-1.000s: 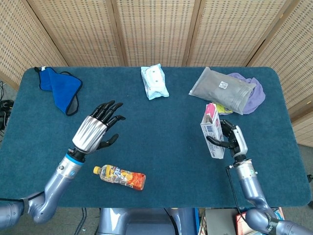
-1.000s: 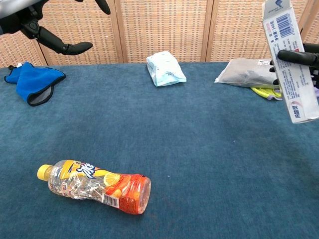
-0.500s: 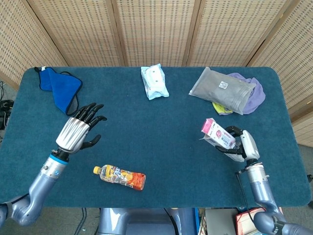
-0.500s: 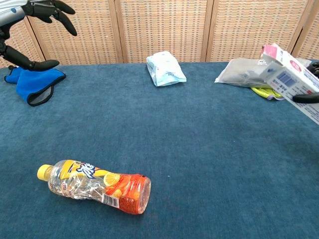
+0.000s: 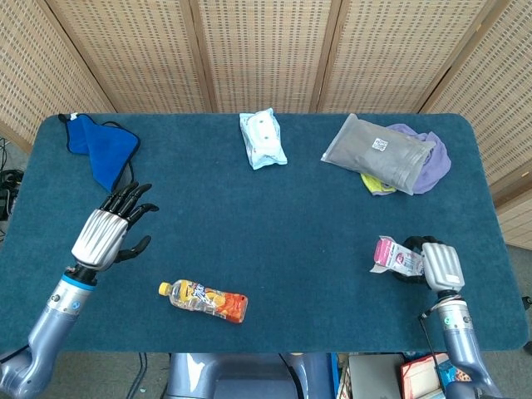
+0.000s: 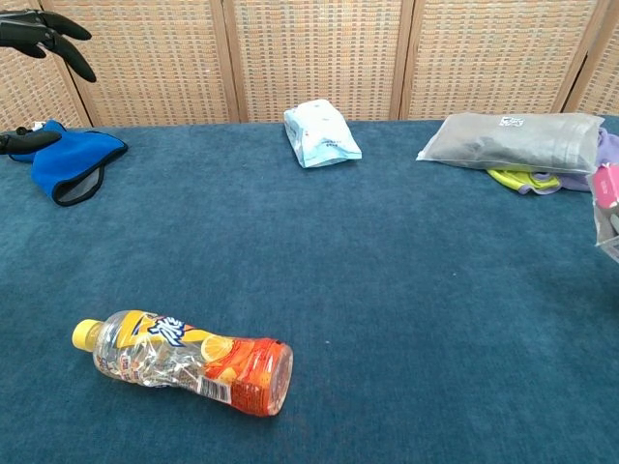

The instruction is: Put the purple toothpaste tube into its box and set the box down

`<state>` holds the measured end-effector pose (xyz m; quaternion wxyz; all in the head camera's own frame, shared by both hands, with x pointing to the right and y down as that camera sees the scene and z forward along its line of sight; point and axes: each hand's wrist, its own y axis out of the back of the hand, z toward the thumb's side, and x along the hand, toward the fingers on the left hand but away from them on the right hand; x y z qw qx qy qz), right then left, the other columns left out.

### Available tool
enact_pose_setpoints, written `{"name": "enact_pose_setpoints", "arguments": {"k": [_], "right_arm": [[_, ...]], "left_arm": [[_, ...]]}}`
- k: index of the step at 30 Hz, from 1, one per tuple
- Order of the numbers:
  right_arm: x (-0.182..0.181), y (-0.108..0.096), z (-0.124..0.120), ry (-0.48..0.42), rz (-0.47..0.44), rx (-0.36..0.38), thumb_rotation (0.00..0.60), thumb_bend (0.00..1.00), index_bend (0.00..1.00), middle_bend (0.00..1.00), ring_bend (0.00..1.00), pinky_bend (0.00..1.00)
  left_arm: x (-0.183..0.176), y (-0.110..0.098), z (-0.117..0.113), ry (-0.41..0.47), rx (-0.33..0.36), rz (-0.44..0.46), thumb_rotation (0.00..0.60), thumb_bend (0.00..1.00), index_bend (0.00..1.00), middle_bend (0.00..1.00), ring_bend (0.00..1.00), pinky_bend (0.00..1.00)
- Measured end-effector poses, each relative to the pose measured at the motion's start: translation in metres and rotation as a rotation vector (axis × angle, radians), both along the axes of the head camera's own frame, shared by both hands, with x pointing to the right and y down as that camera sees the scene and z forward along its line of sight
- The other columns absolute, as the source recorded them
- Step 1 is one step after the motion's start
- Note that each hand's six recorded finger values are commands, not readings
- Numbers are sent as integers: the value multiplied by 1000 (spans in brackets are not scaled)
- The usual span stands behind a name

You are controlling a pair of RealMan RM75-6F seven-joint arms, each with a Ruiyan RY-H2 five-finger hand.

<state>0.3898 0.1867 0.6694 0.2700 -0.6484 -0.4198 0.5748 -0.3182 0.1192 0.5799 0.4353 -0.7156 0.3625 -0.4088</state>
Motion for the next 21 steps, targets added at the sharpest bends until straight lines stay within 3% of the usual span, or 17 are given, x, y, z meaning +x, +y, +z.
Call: {"name": "enact_pose_setpoints", "arguments": {"k": [3, 5, 10, 13, 21], "right_arm": [[0, 7, 2, 2, 4, -20, 600, 95, 553, 470, 362, 414], [-3, 9, 5, -8, 5, -33, 600, 96, 520, 403, 318, 359], [-19, 18, 14, -75, -6, -98, 600, 95, 249, 119, 25, 104], [-27, 22, 20, -92, -35, -149, 600, 95, 164, 17, 0, 26], [-28, 23, 16, -113, -44, -152, 600, 96, 63, 0, 0, 0]], "left_arm": [[-6, 4, 3, -7, -1, -8, 600, 348, 289, 99, 67, 130], [-9, 6, 5, -4, -5, -16, 600, 349, 289, 99, 67, 130], [-14, 10, 8, 1, -1, -20, 600, 349, 289, 99, 65, 110], [-16, 11, 9, -1, 0, -23, 600, 348, 289, 95, 28, 44], [-22, 15, 10, -18, -9, -46, 600, 349, 260, 23, 0, 5]]}}
